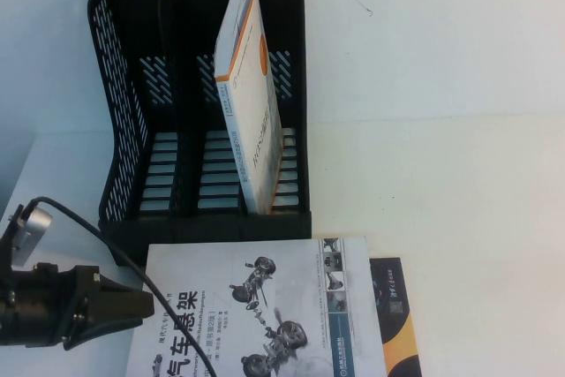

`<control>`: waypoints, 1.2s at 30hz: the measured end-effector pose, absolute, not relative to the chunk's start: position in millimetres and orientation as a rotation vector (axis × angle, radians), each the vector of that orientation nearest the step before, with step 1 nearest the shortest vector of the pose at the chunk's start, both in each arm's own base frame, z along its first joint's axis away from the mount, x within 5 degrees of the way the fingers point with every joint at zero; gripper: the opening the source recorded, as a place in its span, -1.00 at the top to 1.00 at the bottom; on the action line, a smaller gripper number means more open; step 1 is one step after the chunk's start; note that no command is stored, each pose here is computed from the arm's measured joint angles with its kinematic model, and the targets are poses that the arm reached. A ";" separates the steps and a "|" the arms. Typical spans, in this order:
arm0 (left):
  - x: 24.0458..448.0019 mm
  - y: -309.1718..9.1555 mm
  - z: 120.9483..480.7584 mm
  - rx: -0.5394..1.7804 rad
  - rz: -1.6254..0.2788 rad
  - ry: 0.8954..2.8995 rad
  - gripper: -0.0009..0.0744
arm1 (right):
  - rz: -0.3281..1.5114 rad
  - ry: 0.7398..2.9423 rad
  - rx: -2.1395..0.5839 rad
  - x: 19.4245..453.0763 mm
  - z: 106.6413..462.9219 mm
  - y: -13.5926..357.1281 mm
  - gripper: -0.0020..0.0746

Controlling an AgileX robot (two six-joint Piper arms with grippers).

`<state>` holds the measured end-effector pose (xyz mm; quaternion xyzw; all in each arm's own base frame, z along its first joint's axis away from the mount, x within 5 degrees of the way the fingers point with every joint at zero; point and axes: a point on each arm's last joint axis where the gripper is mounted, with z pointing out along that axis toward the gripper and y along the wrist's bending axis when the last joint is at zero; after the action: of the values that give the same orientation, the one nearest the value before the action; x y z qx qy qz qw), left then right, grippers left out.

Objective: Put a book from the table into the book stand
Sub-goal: Push book with right arm

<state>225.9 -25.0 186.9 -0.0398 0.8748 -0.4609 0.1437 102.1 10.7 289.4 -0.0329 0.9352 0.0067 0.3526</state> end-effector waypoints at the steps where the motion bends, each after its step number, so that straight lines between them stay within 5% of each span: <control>1: 226.3 -25.4 185.8 -0.120 -1.320 2.530 0.45 | 0.018 2.419 -0.084 102.1 289.3 10.8 0.94; 5: 229.5 -22.0 181.8 -0.170 -1.240 2.547 -0.17 | 0.019 2.418 -0.082 102.2 289.4 10.8 0.94; 9: 231.1 -15.0 175.3 -0.239 -1.134 2.594 -0.35 | 0.020 2.418 -0.080 102.2 289.4 10.8 0.94; 17: 240.7 -11.3 147.4 -0.338 -1.159 2.684 -0.39 | 0.161 2.374 -0.056 104.6 292.1 19.6 0.94; 27: 261.2 -15.0 115.6 -0.433 -1.427 2.688 -0.39 | 0.492 2.376 -0.102 125.7 285.7 46.5 0.94; 36: 265.0 -18.6 110.7 -0.436 -1.546 2.612 -0.39 | 0.718 2.517 -0.169 192.8 232.5 84.2 0.94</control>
<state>265.0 -18.6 110.7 -0.1422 0.8512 -0.5038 0.0378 192.8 84.2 232.5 -0.0621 0.9276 0.2645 0.2563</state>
